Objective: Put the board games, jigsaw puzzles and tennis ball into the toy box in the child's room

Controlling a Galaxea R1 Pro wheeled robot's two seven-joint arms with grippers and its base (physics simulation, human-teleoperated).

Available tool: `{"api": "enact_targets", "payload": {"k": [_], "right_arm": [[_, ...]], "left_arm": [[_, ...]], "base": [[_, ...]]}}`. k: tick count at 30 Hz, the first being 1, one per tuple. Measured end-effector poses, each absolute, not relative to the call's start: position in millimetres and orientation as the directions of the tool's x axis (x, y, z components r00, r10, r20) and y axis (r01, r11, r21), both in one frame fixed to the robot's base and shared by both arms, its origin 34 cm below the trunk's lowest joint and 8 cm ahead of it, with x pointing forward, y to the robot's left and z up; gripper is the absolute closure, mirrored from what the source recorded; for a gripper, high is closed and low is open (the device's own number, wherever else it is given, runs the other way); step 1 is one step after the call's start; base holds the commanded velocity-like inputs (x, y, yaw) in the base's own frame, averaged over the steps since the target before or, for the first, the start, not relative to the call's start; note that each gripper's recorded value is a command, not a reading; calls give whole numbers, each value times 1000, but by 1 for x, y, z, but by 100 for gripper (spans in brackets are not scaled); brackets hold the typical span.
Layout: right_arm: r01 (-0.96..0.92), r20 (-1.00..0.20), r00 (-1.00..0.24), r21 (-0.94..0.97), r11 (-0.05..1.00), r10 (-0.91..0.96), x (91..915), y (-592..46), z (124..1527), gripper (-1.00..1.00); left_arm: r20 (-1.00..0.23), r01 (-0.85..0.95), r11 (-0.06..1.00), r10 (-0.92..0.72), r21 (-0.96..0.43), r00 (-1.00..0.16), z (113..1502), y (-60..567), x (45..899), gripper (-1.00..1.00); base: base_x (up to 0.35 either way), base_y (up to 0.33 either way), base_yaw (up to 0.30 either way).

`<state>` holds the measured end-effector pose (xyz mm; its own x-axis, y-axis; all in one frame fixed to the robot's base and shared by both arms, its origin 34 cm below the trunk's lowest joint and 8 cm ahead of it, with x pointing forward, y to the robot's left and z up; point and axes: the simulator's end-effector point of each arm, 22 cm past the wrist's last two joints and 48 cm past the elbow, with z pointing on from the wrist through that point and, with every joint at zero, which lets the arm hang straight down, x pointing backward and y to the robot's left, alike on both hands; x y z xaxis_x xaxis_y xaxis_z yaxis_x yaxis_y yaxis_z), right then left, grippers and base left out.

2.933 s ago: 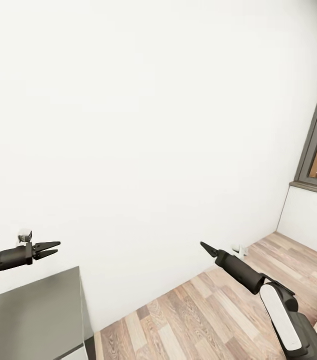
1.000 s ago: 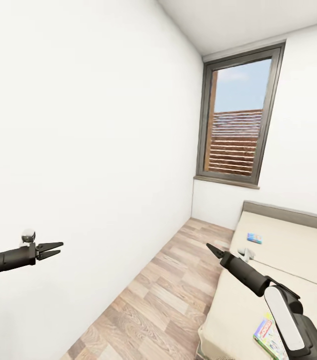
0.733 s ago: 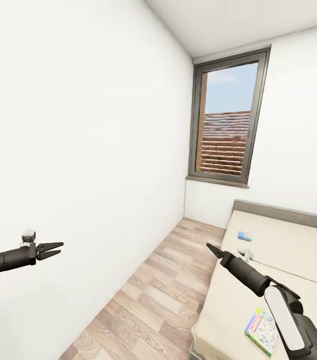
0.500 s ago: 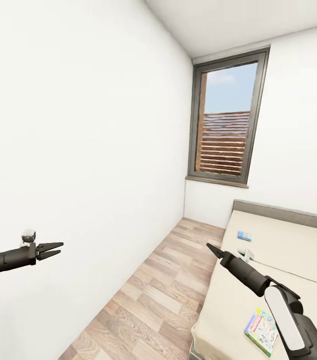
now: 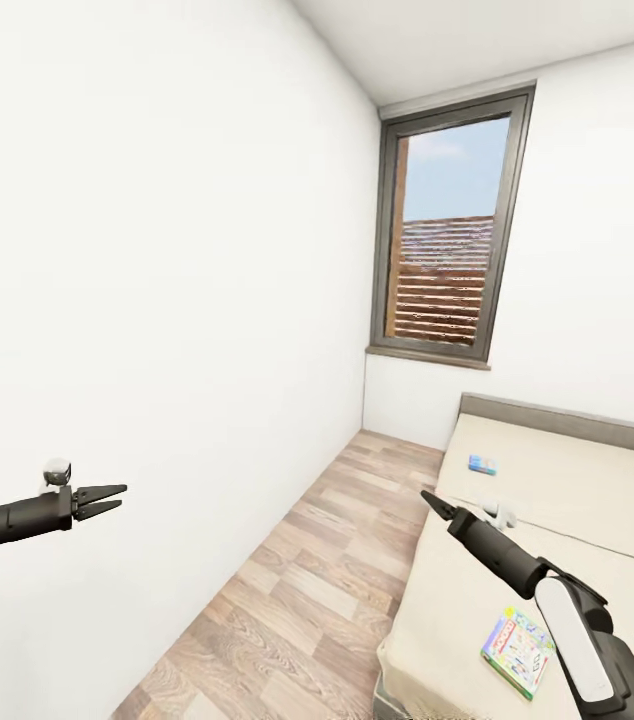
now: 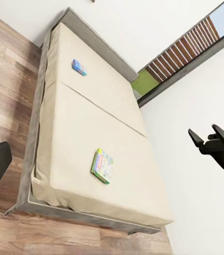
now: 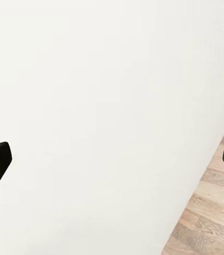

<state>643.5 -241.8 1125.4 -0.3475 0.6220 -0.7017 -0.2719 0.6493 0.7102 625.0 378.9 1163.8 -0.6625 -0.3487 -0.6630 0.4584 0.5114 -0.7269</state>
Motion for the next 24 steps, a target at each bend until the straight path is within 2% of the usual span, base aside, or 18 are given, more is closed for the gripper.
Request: {"api": "enact_targets", "payload": {"k": [24], "right_arm": [[-204, -666, -380, 737, 644, 642, 648, -253, 1091, -100]], "left_arm": [[-640, 433, 511, -349, -742, -685, 1146, 379, 630, -100]], "base": [[0, 0, -132]]}}
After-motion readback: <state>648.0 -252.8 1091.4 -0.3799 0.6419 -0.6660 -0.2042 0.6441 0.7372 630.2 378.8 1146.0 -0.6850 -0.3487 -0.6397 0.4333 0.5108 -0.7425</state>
